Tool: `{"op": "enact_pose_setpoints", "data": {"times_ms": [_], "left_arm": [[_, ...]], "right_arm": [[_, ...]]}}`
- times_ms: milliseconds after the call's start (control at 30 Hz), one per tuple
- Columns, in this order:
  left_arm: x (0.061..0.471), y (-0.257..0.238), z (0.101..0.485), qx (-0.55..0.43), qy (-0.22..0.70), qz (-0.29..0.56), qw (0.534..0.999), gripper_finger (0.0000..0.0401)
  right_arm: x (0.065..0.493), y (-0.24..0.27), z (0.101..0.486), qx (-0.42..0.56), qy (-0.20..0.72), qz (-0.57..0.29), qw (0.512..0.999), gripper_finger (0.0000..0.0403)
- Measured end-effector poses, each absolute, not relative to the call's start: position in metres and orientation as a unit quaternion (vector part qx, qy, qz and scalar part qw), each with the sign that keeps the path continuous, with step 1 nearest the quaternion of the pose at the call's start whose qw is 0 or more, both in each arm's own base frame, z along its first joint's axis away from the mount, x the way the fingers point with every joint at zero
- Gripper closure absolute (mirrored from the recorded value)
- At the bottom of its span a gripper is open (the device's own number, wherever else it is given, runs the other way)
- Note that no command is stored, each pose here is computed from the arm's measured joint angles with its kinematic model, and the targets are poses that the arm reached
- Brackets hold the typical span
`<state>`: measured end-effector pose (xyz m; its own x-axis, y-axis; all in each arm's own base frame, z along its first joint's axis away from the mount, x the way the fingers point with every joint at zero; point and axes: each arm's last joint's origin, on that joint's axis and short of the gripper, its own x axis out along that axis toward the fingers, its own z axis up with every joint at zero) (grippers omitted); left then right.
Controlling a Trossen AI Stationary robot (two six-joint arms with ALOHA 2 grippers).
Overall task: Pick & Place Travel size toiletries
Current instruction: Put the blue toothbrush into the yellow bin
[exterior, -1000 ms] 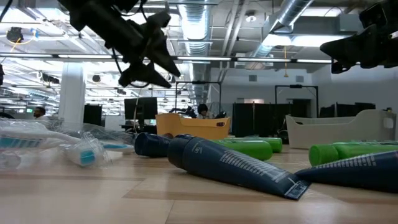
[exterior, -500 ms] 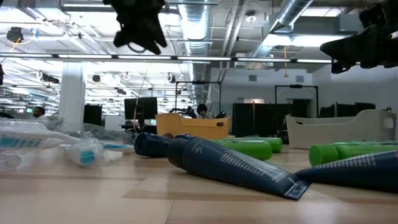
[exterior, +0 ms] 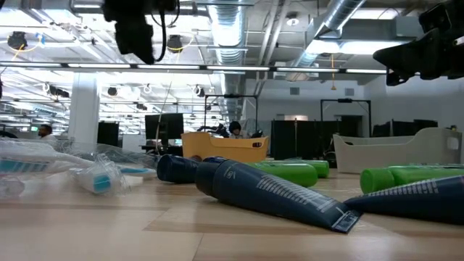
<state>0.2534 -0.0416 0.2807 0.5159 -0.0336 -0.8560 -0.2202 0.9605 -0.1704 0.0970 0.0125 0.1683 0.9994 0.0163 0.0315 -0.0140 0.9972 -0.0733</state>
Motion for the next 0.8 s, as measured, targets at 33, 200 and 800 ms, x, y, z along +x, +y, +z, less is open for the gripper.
{"op": "enact_pose_setpoints", "data": {"times_ms": [33,200,800], "left_arm": [[0.252,-0.047,0.278,-0.105,0.494,0.035,0.862,0.0274],[0.248,-0.060,0.265,-0.042,0.502,-0.015,0.864,0.0213],[0.283,-0.061,0.204,-0.206,0.524,0.073,0.823,0.0151]], "right_arm": [[0.097,0.012,0.168,-0.037,-0.016,0.008,0.999,0.0403],[0.097,0.012,0.168,-0.037,-0.016,0.008,0.999,0.0403],[0.097,0.012,0.168,-0.037,-0.016,0.007,0.999,0.0403]]}}
